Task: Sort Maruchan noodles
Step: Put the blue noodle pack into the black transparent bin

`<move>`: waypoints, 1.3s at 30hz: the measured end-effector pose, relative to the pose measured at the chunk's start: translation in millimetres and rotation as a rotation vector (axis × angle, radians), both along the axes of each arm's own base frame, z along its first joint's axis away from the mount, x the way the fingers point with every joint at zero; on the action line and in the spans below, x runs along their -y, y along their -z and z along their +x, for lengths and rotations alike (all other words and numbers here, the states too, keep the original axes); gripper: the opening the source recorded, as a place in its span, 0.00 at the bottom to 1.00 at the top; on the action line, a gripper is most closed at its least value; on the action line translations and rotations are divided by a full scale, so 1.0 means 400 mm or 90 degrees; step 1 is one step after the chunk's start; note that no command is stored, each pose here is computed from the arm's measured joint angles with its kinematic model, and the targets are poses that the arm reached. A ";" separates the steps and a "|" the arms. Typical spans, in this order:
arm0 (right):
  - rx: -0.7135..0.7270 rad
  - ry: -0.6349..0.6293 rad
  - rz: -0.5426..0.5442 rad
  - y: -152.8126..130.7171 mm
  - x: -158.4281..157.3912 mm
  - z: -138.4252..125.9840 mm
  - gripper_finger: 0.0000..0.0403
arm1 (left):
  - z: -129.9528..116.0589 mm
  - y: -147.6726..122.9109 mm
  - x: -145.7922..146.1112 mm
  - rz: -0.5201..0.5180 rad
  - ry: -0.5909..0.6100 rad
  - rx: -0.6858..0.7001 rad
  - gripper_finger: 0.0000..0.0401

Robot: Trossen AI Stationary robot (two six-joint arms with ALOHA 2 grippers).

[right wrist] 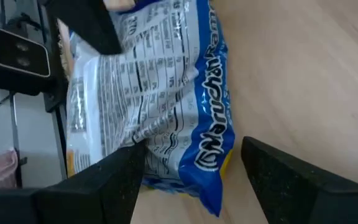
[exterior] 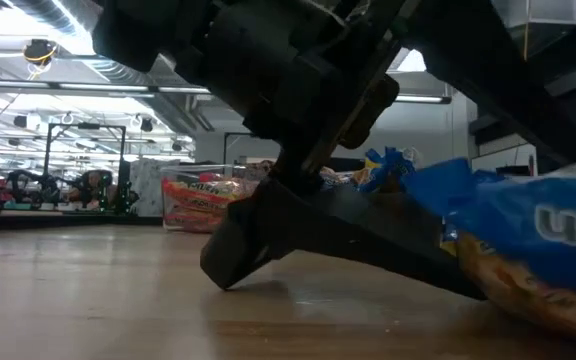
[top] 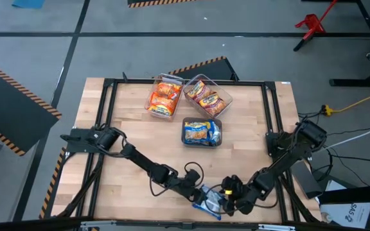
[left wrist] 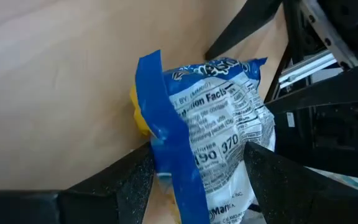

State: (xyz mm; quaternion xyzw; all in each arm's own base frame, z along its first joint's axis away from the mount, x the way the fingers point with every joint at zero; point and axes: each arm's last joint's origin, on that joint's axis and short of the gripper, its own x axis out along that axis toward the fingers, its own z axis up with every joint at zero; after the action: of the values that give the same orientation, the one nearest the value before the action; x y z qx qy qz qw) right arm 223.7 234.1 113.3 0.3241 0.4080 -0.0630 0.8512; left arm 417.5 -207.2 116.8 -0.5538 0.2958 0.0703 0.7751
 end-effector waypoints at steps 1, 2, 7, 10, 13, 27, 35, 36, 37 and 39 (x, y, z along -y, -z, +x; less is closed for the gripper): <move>-0.002 0.000 0.002 0.000 0.003 0.004 0.68 | 0.000 0.000 0.001 -0.009 0.004 -0.003 0.60; -0.003 0.002 0.003 0.000 0.006 0.007 0.68 | 0.000 0.000 0.001 -0.016 0.007 -0.006 0.60; -0.001 0.000 -0.004 0.001 0.007 0.008 0.68 | -0.001 -0.004 0.009 -0.037 0.013 0.003 0.60; 0.000 -0.005 -0.012 0.002 0.007 0.008 0.68 | 0.001 -0.005 0.007 -0.054 0.003 0.000 0.58; 0.000 -0.006 -0.016 0.002 0.008 0.007 0.68 | 0.007 -0.009 0.000 -0.073 -0.005 0.009 0.51; -0.052 -0.018 -0.009 -0.043 0.031 -0.019 0.68 | 0.020 -0.041 -0.010 -0.127 0.007 0.043 0.22; -0.017 -0.060 0.034 -0.222 0.073 -0.103 0.68 | 0.055 -0.094 -0.021 -0.131 0.074 0.101 0.18; -0.008 -0.052 0.033 -0.242 0.083 -0.119 0.68 | 0.063 -0.105 -0.026 -0.127 0.079 0.112 0.16; -0.004 -0.040 0.025 -0.258 0.094 -0.136 0.68 | 0.071 -0.116 -0.031 -0.121 0.086 0.123 0.15; 0.016 -0.013 0.016 -0.288 0.113 -0.166 0.68 | 0.087 -0.135 -0.045 -0.105 0.104 0.140 0.12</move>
State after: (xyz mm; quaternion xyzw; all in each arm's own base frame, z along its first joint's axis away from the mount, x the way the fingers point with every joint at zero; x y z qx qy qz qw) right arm 157.2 188.7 228.4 0.3315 0.4011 -0.0448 0.8528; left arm 452.3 -189.1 170.7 -0.5942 0.2581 -0.0789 0.7577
